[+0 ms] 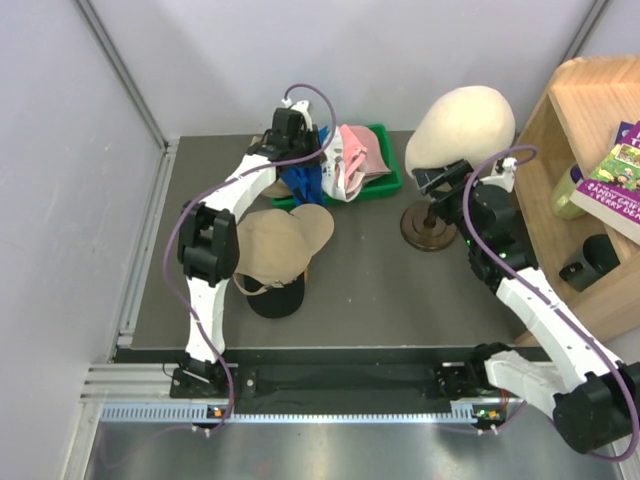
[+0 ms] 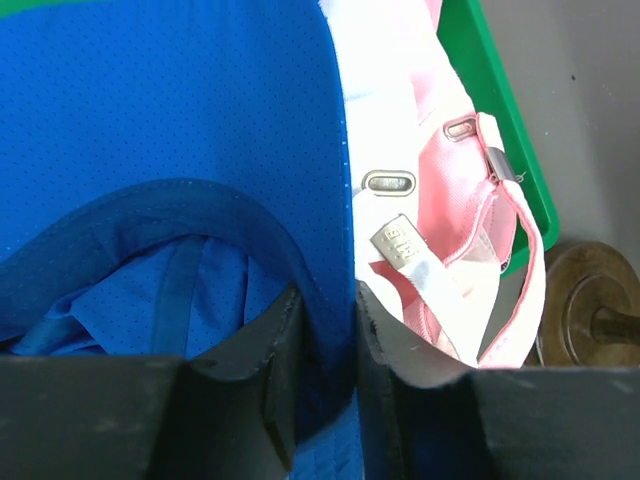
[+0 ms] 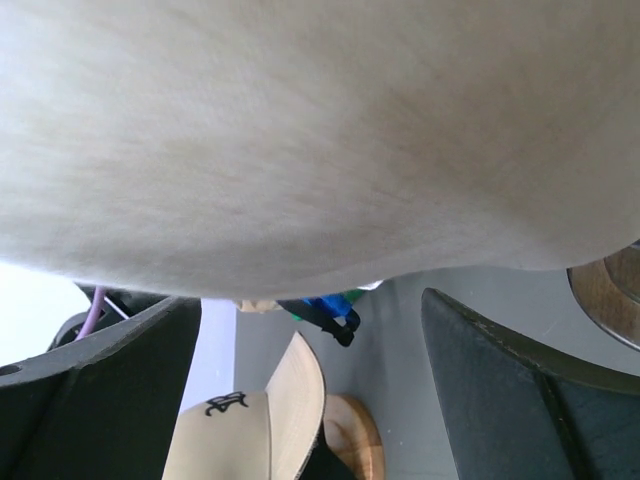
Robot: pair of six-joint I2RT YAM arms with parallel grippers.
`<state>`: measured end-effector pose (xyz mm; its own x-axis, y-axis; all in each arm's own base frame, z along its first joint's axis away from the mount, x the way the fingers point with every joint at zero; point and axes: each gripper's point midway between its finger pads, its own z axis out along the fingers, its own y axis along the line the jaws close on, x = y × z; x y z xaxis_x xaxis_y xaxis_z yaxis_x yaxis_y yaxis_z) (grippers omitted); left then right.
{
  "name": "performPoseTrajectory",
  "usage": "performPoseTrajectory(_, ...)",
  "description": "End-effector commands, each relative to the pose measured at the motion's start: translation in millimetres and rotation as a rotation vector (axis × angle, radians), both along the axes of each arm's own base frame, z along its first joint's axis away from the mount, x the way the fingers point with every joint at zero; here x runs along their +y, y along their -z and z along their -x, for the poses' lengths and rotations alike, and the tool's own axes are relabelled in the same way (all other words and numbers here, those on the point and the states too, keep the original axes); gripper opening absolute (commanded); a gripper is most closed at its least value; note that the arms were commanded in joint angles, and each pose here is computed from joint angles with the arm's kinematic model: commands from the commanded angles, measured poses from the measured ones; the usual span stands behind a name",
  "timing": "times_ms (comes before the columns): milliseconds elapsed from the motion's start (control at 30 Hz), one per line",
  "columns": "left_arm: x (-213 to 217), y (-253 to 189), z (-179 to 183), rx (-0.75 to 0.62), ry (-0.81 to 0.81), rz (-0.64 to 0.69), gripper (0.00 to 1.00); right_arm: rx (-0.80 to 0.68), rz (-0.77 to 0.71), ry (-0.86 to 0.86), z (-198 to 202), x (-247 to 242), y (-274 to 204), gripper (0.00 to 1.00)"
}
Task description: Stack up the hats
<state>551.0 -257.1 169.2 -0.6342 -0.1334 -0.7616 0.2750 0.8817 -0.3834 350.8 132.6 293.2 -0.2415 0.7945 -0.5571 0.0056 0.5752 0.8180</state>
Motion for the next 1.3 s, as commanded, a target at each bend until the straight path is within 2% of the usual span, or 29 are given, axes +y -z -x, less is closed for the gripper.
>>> performPoseTrajectory(0, 0.0, -70.4, 3.5, -0.144, -0.005, 0.033, 0.26, -0.050, -0.013, 0.039, 5.6, -10.8, -15.9, 0.90)
performPoseTrajectory(167, 7.3, -86.1, 7.5, -0.176, -0.018, 0.010, 0.23, -0.057, -0.014, 0.039, 7.8, -11.5, -18.8, 0.90)
performPoseTrajectory(200, 8.3, -91.5, 8.9, -0.186, -0.018, 0.011, 0.14, -0.060, -0.015, 0.042, 7.9, -12.1, -20.0, 0.90)
performPoseTrajectory(233, 8.8, -90.6, 9.9, -0.185, -0.018, 0.009, 0.00, -0.059, -0.015, 0.041, 8.0, -11.9, -19.7, 0.90)
performPoseTrajectory(433, 8.4, -115.8, 13.3, -0.225, -0.016, 0.036, 0.00, -0.074, -0.007, 0.041, 10.0, -13.1, -24.8, 0.90)
performPoseTrajectory(633, 7.5, -180.6, 22.0, -0.352, 0.009, 0.087, 0.00, -0.095, 0.064, 0.083, 19.0, -26.9, -39.0, 0.91)
performPoseTrajectory(733, 1.6, -219.9, 35.4, -0.418, 0.052, 0.157, 0.00, -0.101, 0.107, 0.124, 29.8, -40.5, -44.1, 0.91)
performPoseTrajectory(933, -7.3, -289.9, 71.1, -0.528, 0.155, 0.278, 0.00, -0.126, 0.184, 0.218, 59.7, -71.5, -55.1, 0.91)
performPoseTrajectory(1067, -12.6, -325.1, 113.0, -0.569, 0.279, 0.335, 0.00, -0.168, 0.269, 0.233, 79.6, -84.4, -72.5, 0.91)
performPoseTrajectory(1167, -19.4, -337.8, 157.2, -0.545, 0.429, 0.375, 0.00, -0.222, 0.358, 0.203, 90.3, -86.2, -93.0, 0.91)
performPoseTrajectory(1267, -18.2, -331.3, 200.5, -0.475, 0.525, 0.409, 0.00, -0.292, 0.443, 0.106, 100.8, -74.8, -112.4, 0.92)
